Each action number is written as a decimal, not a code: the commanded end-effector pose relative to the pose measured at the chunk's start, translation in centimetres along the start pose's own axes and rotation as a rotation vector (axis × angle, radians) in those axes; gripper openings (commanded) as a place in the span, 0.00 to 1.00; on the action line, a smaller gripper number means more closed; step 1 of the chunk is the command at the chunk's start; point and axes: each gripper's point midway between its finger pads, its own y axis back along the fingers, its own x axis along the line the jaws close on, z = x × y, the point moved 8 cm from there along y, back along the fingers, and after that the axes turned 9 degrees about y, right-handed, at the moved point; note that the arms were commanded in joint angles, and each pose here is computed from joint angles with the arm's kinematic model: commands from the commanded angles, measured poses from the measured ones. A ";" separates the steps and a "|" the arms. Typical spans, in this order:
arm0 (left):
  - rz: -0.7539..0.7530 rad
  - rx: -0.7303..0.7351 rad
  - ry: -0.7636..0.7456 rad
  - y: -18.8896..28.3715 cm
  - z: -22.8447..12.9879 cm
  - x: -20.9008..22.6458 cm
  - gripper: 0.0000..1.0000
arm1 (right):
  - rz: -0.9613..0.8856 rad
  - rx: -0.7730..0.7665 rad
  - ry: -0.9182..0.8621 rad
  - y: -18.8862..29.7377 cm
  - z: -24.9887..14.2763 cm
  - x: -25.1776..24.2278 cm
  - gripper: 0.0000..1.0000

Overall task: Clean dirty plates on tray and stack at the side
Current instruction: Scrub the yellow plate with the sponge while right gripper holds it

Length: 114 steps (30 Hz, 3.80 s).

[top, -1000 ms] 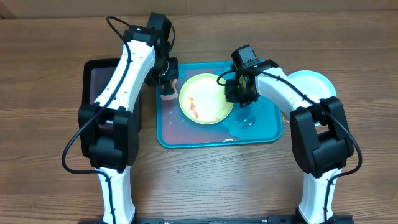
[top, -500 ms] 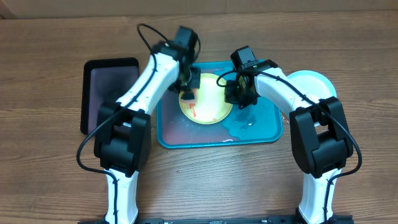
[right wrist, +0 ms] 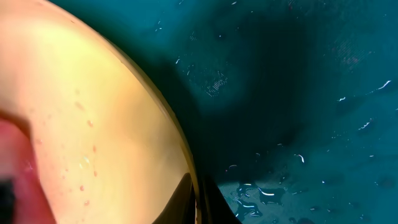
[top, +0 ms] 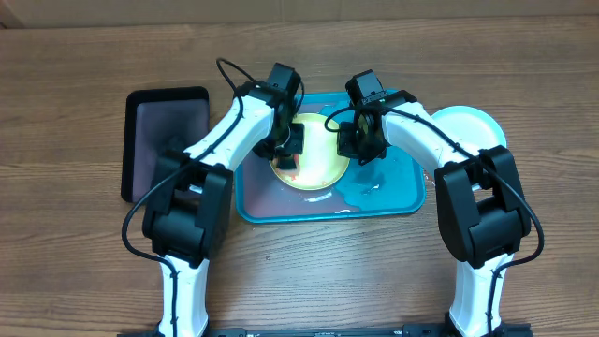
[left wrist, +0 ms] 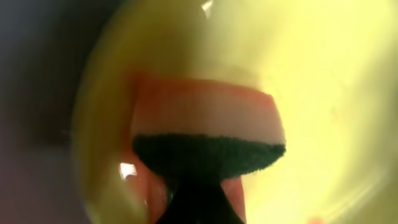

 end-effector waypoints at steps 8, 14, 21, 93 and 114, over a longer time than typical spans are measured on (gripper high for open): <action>-0.268 0.082 -0.077 -0.7 -0.9 -2.6 0.04 | -0.037 0.026 -0.008 -1.0 -0.5 -0.3 0.04; 0.085 -0.306 0.108 -0.5 3.8 0.1 0.04 | -0.038 0.031 -0.002 -1.0 -0.7 -0.1 0.04; 0.356 -0.466 0.191 0.6 4.7 2.7 0.04 | -0.039 0.034 -0.001 -1.0 -0.8 0.0 0.04; 0.140 0.011 -0.016 -3.0 -2.1 1.1 0.04 | -0.027 0.034 0.000 -1.0 -0.7 0.1 0.04; -0.238 0.001 0.116 1.8 1.9 -1.9 0.04 | -0.015 0.036 0.004 -1.0 -0.8 0.2 0.04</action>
